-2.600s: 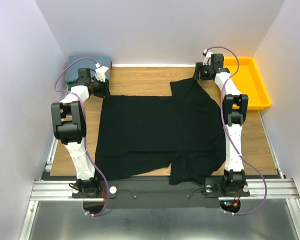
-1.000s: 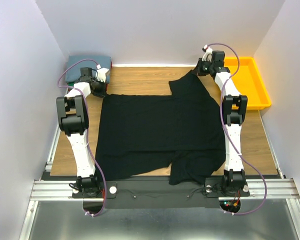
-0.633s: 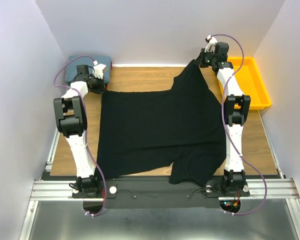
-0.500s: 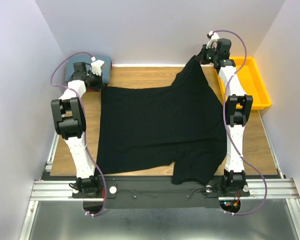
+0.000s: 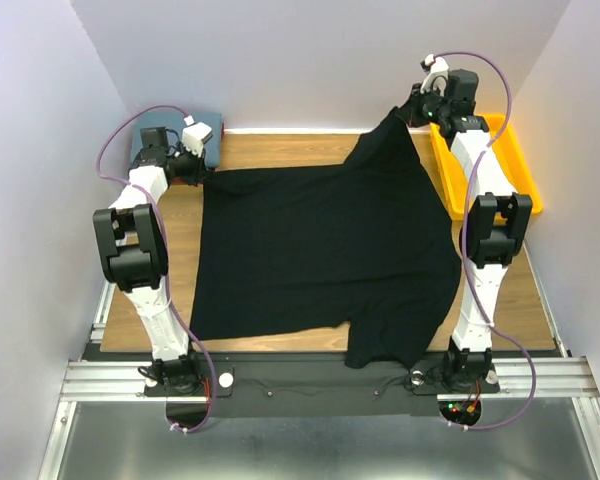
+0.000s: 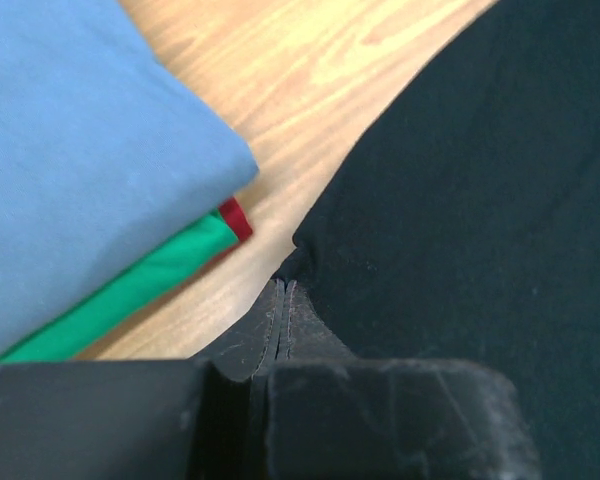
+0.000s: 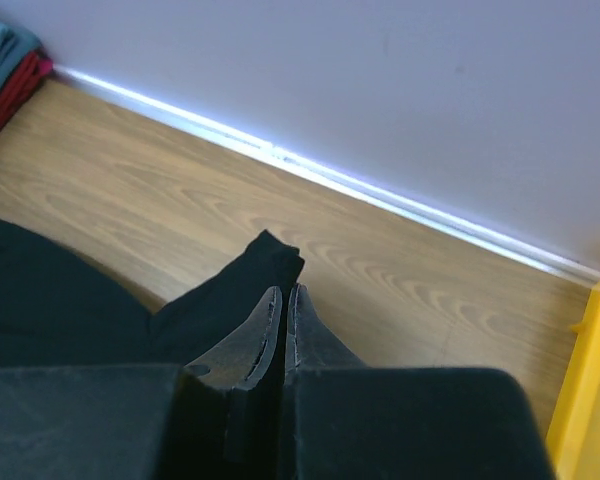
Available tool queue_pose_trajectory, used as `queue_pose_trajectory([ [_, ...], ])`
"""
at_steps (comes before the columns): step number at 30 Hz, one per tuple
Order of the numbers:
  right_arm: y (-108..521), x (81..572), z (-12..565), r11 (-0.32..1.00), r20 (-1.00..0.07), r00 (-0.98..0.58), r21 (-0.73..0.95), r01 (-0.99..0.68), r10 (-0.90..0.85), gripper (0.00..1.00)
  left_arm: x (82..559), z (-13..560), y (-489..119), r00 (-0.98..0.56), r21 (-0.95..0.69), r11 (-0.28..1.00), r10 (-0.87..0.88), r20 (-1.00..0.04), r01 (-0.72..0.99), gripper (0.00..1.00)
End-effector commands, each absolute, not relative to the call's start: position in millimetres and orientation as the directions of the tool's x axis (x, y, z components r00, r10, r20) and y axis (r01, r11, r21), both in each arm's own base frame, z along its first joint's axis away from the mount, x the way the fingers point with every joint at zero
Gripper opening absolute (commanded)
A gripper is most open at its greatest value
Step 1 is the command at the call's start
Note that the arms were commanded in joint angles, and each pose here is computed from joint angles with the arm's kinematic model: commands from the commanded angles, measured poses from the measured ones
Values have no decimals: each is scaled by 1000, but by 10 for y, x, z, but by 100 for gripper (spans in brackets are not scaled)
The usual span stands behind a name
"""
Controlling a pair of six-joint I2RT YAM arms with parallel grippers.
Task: Fold and stack the t-shirts
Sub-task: Fold the tshirt
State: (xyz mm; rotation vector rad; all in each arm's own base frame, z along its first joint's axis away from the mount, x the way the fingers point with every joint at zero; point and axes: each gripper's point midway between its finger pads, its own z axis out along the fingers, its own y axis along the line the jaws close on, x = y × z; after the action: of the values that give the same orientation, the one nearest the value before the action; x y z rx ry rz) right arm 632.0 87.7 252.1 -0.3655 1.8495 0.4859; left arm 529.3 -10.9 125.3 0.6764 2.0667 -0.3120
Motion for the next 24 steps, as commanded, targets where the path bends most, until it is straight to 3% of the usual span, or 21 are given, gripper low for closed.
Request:
queue_pose_trajectory([
  [1,897,6133,3017,857,-979,-197,52,-513,-59,1,5151,1584,-68,-336,132,777,409,-848,615,0],
  [16,871,5428,3126,848,-967,-223,13,-530,-124,1,4522,1399,75,-301,216,709,527,-795,671,0],
  [24,873,4961,2914,839,-942,-302,42,-542,-148,1,4350,1254,96,-315,210,694,547,-776,689,0],
])
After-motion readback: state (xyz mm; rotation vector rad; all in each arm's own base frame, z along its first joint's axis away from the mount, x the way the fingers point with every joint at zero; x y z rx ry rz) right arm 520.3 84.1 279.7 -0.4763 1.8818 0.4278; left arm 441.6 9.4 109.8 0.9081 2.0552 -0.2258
